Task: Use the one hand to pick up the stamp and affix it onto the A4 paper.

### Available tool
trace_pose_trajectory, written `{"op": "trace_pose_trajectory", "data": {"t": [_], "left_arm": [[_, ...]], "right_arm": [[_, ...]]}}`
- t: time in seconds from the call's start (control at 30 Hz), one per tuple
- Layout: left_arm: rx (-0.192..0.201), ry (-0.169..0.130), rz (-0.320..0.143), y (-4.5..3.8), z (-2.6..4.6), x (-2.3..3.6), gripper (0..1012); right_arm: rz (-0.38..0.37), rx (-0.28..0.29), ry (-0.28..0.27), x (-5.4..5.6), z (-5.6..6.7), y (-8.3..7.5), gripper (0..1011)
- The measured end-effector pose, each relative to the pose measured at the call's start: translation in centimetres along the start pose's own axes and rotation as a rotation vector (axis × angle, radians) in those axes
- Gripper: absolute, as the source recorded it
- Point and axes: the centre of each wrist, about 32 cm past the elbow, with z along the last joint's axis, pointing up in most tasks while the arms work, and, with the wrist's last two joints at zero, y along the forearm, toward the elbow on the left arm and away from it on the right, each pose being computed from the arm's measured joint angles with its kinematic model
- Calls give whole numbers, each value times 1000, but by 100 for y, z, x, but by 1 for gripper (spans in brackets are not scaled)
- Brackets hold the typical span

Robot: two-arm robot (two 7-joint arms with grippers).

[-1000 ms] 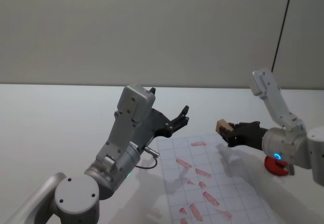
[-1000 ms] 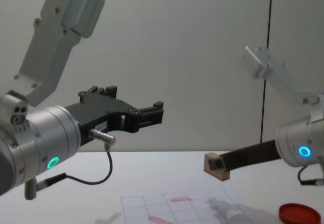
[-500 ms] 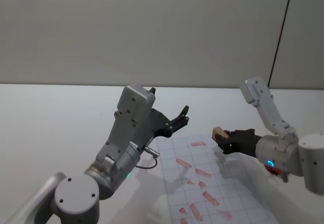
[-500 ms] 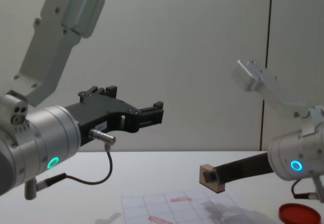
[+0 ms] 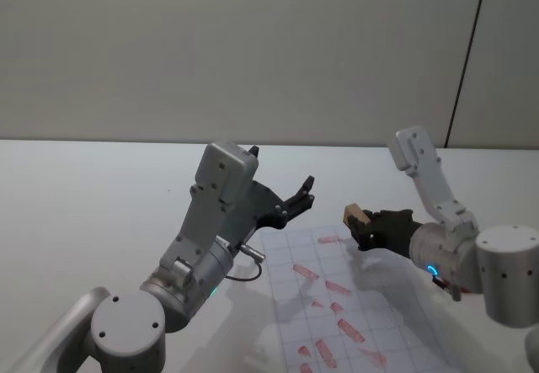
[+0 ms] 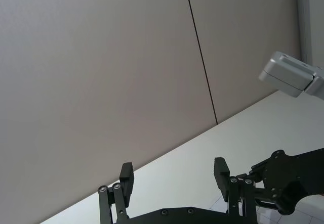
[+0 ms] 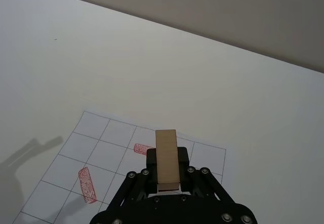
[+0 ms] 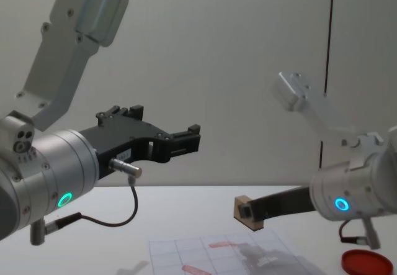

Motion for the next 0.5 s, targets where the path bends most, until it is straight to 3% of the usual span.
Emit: {"op": "trace_pose_trajectory", "data": {"t": [0.5], "left_arm": [[0, 0, 0, 0, 0, 0, 1002]], "right_arm": [[-28, 2, 28, -269, -58, 49, 217]]}}
